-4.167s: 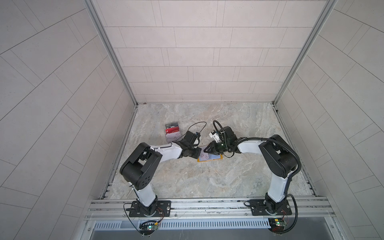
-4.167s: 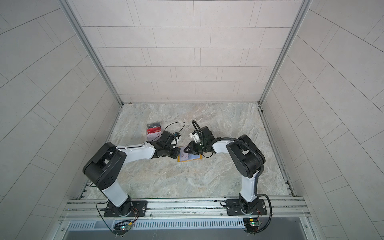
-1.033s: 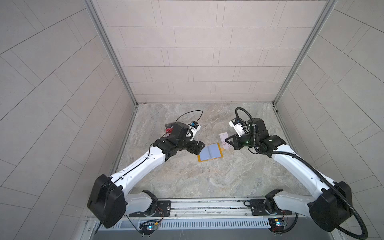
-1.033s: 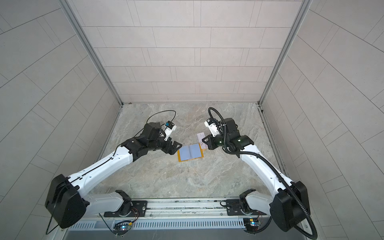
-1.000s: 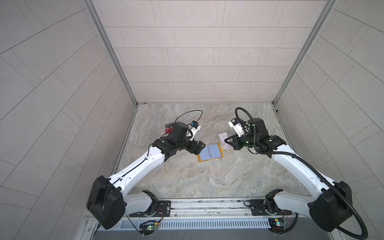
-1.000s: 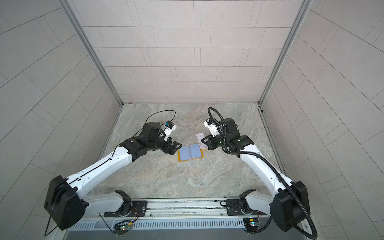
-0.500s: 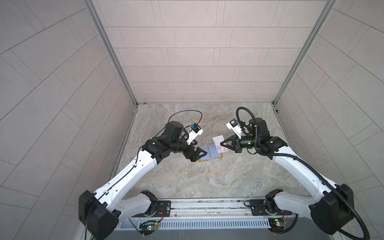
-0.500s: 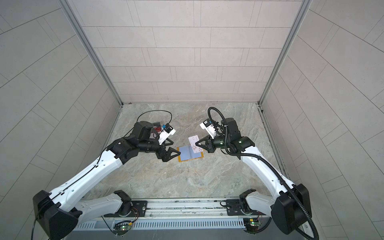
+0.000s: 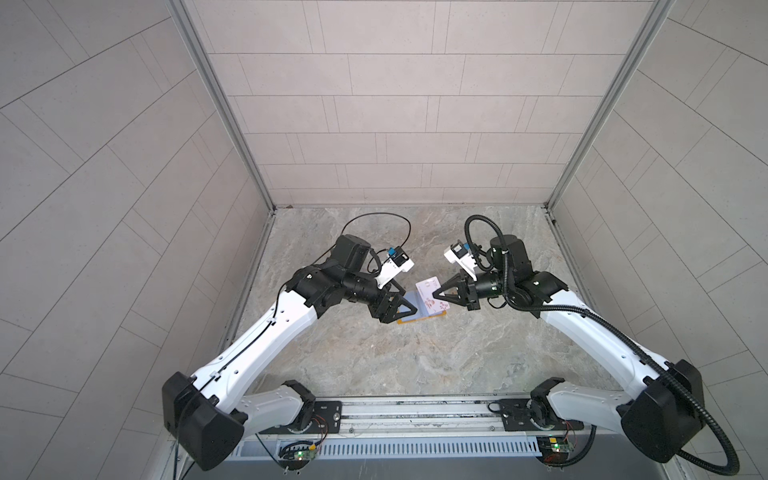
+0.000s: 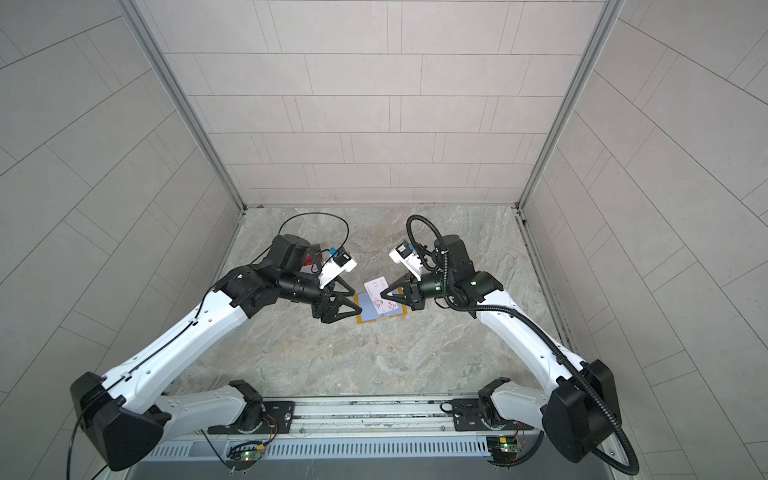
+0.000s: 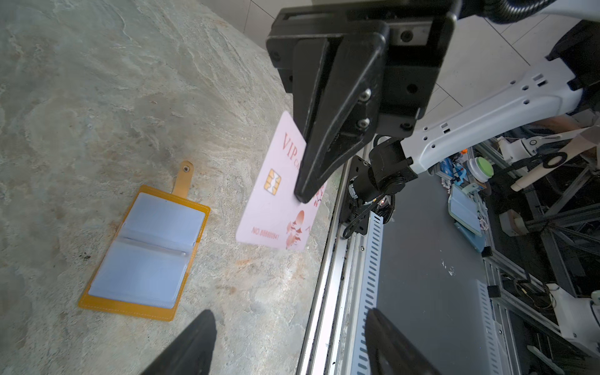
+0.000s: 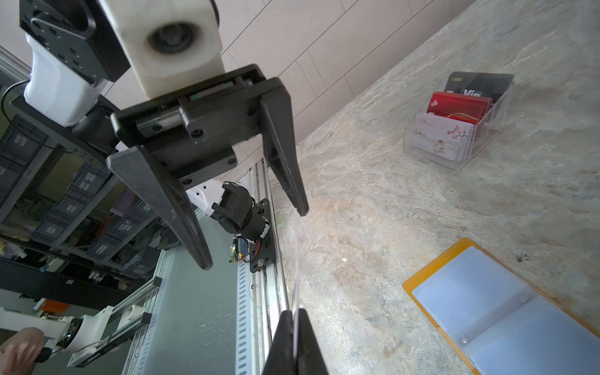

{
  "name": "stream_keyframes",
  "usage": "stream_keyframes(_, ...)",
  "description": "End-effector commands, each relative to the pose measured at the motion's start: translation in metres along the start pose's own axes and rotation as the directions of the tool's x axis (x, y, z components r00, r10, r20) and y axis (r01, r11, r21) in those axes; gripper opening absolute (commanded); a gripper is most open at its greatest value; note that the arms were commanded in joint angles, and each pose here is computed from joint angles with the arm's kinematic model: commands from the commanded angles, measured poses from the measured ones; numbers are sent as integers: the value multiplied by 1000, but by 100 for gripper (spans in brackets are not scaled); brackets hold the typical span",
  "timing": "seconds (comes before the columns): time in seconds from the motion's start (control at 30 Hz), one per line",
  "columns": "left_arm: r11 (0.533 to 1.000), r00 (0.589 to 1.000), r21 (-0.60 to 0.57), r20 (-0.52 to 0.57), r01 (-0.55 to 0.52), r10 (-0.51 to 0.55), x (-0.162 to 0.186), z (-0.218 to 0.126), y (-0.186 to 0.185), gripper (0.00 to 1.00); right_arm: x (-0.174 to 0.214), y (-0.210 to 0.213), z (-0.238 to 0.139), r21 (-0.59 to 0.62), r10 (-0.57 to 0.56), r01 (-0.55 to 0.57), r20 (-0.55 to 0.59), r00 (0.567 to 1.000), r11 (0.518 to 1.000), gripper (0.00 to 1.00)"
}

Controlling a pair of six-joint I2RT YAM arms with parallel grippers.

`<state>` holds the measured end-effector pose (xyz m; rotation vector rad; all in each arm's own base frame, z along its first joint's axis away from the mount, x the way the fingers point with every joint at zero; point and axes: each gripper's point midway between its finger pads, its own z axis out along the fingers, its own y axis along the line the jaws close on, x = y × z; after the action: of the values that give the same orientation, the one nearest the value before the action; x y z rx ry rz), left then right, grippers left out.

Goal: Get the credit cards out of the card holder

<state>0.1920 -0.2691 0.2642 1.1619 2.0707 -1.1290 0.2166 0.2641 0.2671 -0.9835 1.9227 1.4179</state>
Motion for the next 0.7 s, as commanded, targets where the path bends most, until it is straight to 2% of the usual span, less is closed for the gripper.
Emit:
stream_keyframes(0.0,998,1000,50,0,-24,24,-4,-5,-11,75,-10,18,4,-79,-94,94,5,996,992,0)
stream_keyframes(0.13,998,1000,66,-11,-21,22,-3,-4,-12,73,-4,25,13,-108,-111,107,-27,993,988,0)
stream_keyframes(0.27,992,1000,124,-23,-2,5,-2,-1,-17,61,-1,26,18,-120,-113,107,-41,993,987,0)
stream_keyframes(0.43,985,1000,173,-25,-10,14,-3,-2,-24,56,5,25,25,-139,-116,105,-75,990,985,0)
stream_keyframes(0.67,985,999,170,-37,-10,17,0,-1,-23,48,9,21,30,-148,-115,98,-111,987,984,0)
